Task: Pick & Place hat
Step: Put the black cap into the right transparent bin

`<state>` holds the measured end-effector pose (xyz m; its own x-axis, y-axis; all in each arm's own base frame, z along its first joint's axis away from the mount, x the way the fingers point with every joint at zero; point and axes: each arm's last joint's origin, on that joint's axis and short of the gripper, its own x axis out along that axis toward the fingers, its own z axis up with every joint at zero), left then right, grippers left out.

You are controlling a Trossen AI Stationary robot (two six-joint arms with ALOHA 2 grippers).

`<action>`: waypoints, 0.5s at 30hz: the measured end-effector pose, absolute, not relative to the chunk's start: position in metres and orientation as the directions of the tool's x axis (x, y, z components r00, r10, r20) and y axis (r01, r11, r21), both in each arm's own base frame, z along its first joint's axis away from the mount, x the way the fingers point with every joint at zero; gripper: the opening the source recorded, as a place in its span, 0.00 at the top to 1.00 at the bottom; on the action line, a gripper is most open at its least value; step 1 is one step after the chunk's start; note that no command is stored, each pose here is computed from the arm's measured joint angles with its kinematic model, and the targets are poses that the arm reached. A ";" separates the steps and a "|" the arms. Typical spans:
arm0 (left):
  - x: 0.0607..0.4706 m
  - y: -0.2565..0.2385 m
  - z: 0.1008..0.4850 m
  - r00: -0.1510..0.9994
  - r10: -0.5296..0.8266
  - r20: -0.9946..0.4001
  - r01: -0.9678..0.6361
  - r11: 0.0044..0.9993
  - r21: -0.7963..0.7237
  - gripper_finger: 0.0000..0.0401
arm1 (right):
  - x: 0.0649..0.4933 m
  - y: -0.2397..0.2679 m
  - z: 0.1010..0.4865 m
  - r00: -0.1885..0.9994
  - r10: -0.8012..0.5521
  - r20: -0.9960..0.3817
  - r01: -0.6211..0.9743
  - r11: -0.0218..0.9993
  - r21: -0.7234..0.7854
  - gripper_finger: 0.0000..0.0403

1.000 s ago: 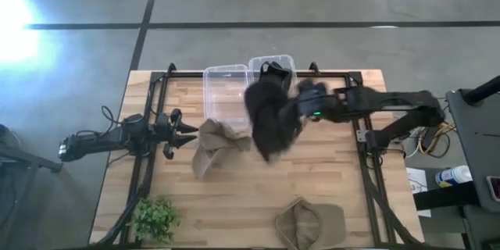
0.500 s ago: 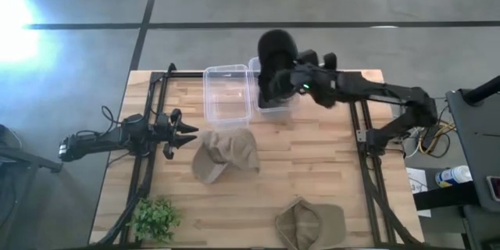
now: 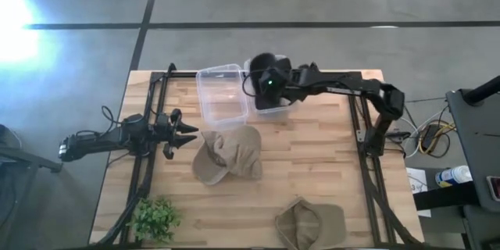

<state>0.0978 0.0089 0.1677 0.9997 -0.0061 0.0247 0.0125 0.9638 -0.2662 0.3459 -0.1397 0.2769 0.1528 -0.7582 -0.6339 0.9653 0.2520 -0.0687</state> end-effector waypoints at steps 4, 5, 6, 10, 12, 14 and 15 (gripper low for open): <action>0.098 0.009 0.168 1.000 -0.006 0.025 0.012 0.964 -0.266 0.66 | 0.345 -0.143 0.253 0.058 -0.703 -0.709 0.959 0.238 -0.157 0.97; 0.098 0.009 0.168 1.000 -0.006 0.025 0.012 0.964 -0.266 0.66 | 0.345 -0.144 0.248 0.052 -0.682 -0.729 0.950 0.260 -0.175 0.97; 0.098 0.009 0.168 1.000 -0.006 0.024 0.012 0.964 -0.266 0.66 | 0.347 -0.145 0.243 0.052 -0.662 -0.747 0.940 0.285 -0.186 0.97; 0.098 0.009 0.168 1.000 -0.006 0.025 0.012 0.964 -0.266 0.66 | 0.349 -0.145 0.237 0.069 -0.616 -0.785 0.922 0.340 -0.186 0.97; 0.098 0.009 0.168 1.000 -0.006 0.024 0.012 0.964 -0.266 0.66 | 0.348 -0.144 0.241 0.081 -0.614 -0.785 0.916 0.356 -0.185 0.96; 0.098 0.009 0.168 1.000 -0.006 0.024 0.012 0.964 -0.266 0.66 | 0.346 -0.144 0.246 0.088 -0.619 -0.780 0.906 0.376 -0.196 0.93; 0.098 0.009 0.168 1.000 -0.006 0.025 0.012 0.964 -0.266 0.66 | 0.344 -0.144 0.249 0.092 -0.626 -0.774 0.898 0.389 -0.208 0.91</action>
<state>0.0978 0.0089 0.1677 0.9997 -0.0061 0.0246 0.0125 0.9638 -0.2662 0.3442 -0.1438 0.2495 0.0918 -0.6263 -0.7742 0.8977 0.3886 -0.2079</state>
